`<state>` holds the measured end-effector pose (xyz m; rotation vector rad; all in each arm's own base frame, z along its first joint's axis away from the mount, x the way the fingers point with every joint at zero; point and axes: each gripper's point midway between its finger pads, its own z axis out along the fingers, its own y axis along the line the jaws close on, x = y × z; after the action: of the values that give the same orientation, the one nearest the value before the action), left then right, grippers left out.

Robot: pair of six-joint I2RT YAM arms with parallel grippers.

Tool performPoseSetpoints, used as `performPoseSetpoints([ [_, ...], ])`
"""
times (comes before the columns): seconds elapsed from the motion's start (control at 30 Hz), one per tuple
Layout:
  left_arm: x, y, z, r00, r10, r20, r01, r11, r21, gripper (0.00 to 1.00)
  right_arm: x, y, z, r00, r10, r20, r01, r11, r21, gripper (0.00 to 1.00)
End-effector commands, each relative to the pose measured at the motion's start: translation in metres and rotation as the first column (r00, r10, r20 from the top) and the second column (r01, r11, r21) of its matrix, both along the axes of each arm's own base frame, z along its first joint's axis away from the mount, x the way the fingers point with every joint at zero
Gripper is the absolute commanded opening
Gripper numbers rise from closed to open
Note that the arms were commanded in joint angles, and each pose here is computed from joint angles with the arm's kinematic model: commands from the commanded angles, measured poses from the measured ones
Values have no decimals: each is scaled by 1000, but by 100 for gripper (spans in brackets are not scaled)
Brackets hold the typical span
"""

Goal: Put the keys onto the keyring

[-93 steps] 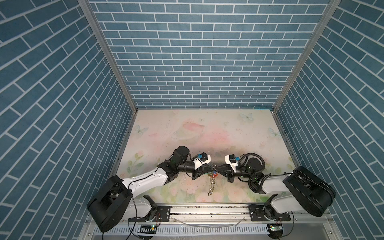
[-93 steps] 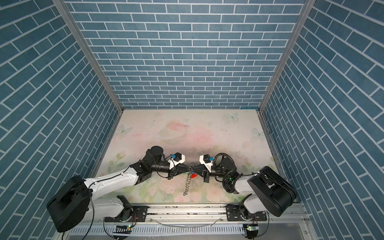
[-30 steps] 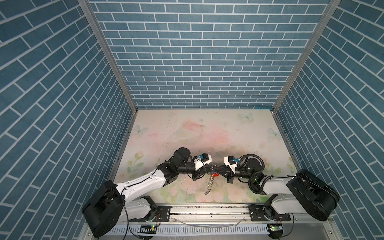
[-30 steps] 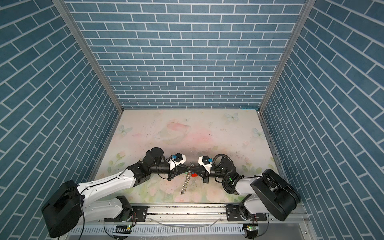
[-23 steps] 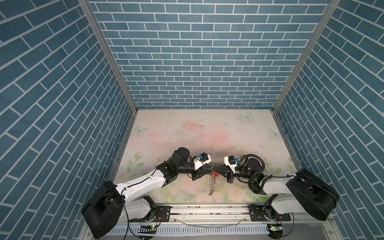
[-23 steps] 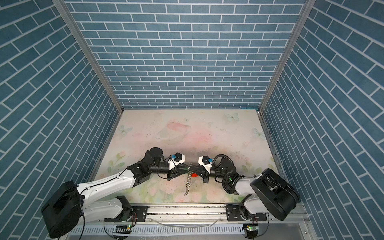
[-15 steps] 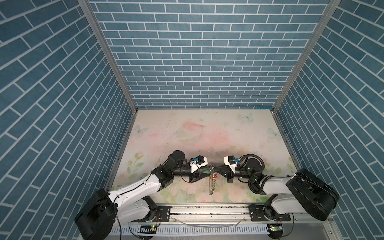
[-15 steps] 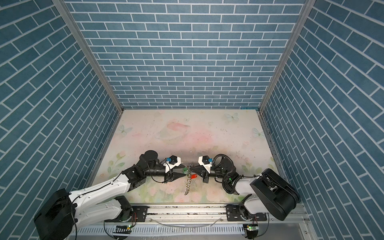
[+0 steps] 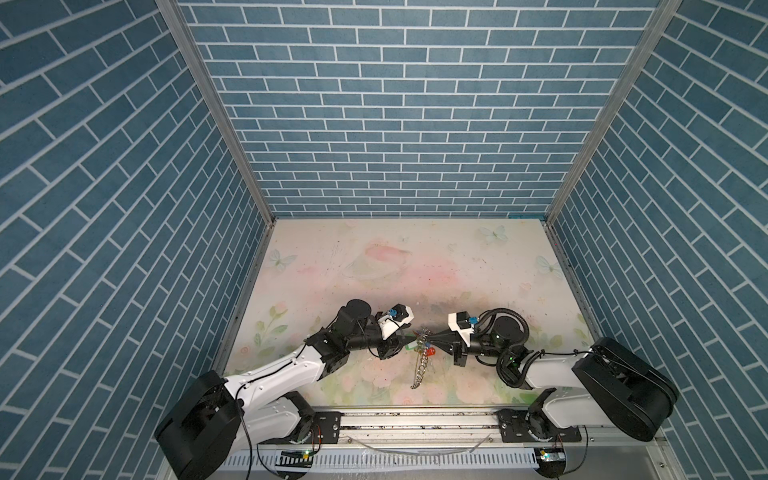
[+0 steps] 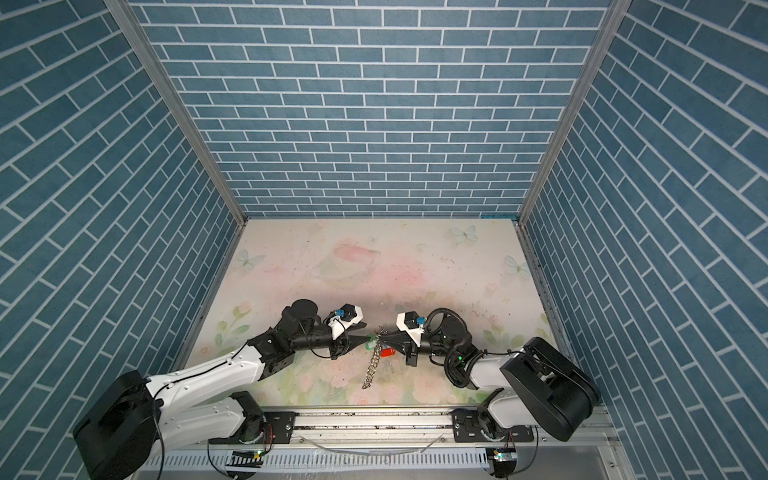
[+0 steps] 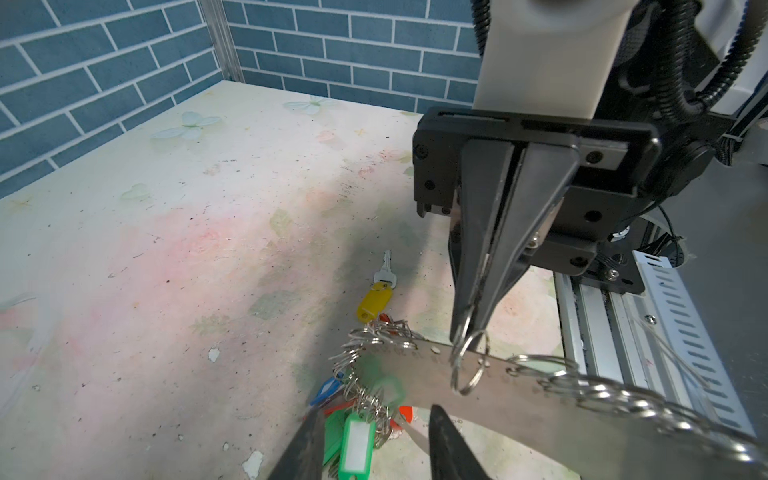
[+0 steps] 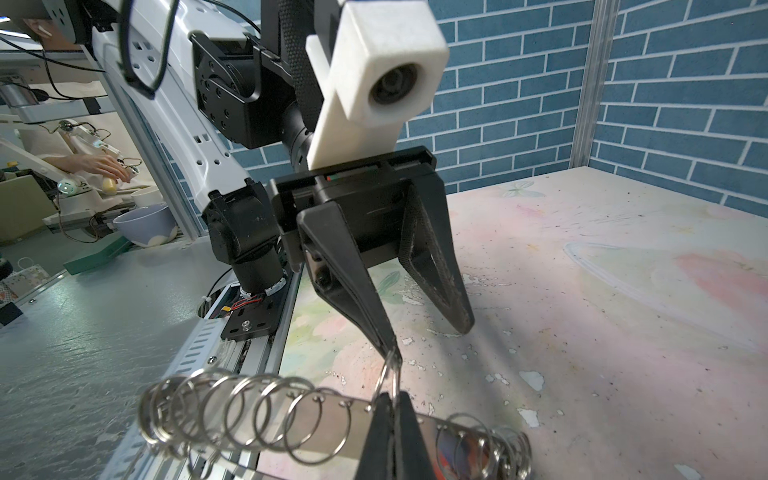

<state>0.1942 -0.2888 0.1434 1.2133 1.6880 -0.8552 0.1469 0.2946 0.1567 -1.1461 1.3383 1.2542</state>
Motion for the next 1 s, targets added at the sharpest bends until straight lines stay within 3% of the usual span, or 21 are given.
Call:
performPoseSetpoints([
  [0.0, 5, -7, 7, 1000, -15, -4, 15, 1000, -16, 43, -2, 3, 22, 997, 25, 73, -30, 998, 61, 0],
  [0.77, -30, -18, 31, 980, -197, -34, 190, 969, -156, 46, 1, 3, 18, 998, 8, 67, -11, 999, 46, 0],
  [0.9, -30, -18, 30, 979, -203, -37, 196, 971, -141, 45, 2, 3, 18, 998, 5, 66, -8, 999, 46, 0],
  [0.97, -22, -14, 21, 989, -147, -32, 144, 985, -97, 43, 2, 3, 20, 998, 0, 67, -3, 999, 49, 0],
])
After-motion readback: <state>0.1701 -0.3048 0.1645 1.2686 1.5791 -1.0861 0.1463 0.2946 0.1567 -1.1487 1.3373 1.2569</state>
